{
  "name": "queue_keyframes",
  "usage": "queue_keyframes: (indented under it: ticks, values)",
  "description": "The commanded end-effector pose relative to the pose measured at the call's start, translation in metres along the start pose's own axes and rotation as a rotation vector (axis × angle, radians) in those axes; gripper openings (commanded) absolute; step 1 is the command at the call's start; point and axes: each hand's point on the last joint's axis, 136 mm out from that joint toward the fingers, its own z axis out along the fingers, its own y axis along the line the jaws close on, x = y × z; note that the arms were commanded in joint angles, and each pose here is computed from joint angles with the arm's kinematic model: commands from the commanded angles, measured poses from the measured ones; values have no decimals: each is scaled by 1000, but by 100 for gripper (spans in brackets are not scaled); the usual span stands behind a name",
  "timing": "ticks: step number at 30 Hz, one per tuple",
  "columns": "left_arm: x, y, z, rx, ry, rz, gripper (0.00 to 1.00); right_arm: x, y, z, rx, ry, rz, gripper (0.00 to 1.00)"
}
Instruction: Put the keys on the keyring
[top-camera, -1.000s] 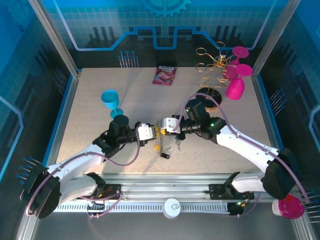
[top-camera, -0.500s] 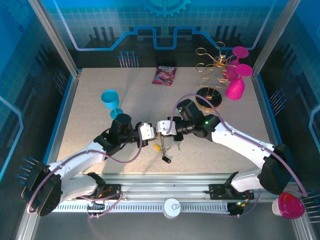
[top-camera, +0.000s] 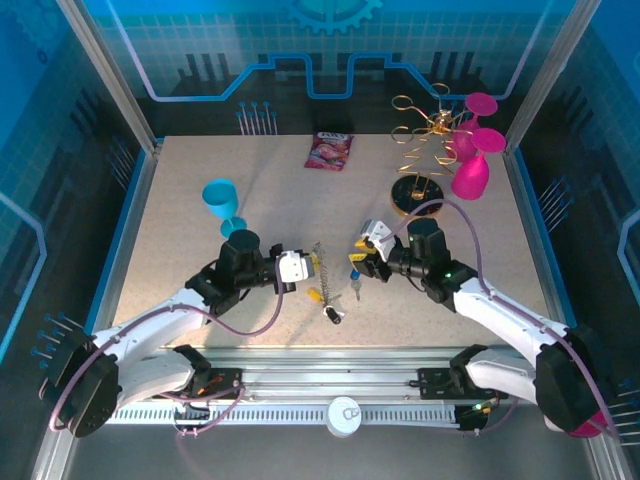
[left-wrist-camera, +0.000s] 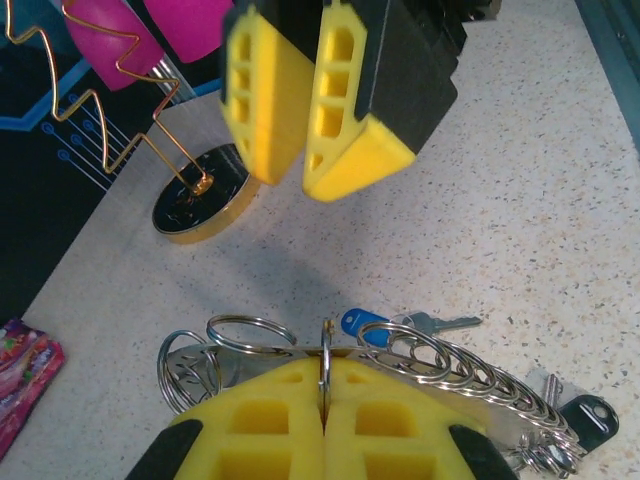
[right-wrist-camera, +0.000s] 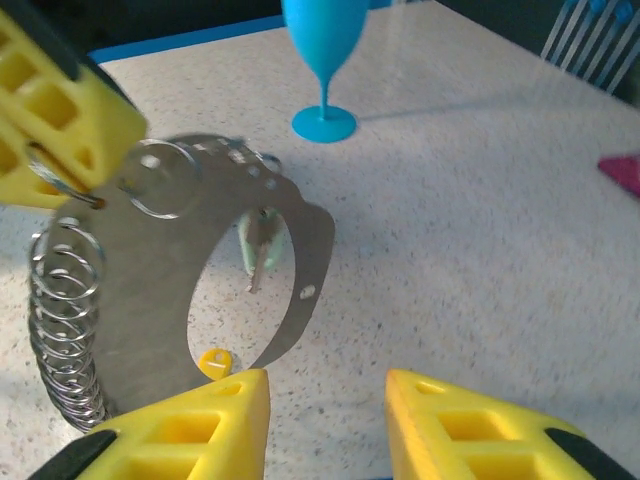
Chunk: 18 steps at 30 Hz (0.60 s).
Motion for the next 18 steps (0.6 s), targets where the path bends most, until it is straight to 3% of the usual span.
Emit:
queue_keyframes:
  ticks: [1,4,11,15,18]
  values:
    - [-11,6,-3,-46,-35,108,0,-19,-14,-7,89,-104,164,35]
    - [-11,5,-2,-48,-36,128,0,-8,-11,-8,84,-65,185,35]
    - [-11,7,-1,-66,-27,151,0,2,8,-3,35,16,29,36]
    - [-8,11,0,-75,1,114,0,18,-4,-2,113,96,155,31]
    - [-8,14,0,-73,28,34,0,47,-20,-7,244,217,397,27]
